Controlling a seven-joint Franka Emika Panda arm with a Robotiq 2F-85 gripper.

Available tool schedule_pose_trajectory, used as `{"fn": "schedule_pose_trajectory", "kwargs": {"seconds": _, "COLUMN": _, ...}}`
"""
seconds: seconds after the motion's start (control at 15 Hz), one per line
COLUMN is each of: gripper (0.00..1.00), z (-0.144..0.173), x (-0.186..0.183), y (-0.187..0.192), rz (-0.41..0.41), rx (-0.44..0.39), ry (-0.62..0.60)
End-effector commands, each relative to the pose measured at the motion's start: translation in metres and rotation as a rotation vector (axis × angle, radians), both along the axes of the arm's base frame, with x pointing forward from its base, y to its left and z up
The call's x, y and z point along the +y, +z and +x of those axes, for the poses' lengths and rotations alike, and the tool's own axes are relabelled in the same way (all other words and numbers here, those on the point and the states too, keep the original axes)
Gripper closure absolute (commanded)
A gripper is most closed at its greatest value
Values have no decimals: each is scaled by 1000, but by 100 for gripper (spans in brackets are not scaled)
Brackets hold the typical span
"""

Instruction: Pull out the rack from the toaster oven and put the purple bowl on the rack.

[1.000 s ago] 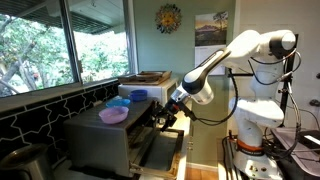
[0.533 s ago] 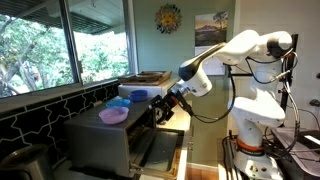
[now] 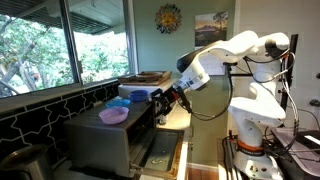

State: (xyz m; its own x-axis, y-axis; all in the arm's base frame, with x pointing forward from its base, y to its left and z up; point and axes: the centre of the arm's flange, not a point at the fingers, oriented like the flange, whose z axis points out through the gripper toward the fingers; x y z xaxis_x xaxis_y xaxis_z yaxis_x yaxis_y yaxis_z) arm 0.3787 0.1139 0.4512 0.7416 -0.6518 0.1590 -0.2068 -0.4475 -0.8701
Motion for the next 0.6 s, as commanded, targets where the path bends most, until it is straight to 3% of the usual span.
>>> {"fn": "schedule_pose_trajectory", "kwargs": {"seconds": 0.0, "gripper": 0, "z": 0, "x": 1, "y": 0, "rz": 0, "rx": 0, "ry": 1}}
{"fn": "schedule_pose_trajectory", "kwargs": {"seconds": 0.33, "gripper": 0, "z": 0, "x": 1, "y": 0, "rz": 1, "rx": 0, "ry": 2}}
{"fn": "schedule_pose_trajectory", "kwargs": {"seconds": 0.53, "gripper": 0, "z": 3, "x": -6, "y": -27, "rz": 34, "rx": 2, "ry": 34}}
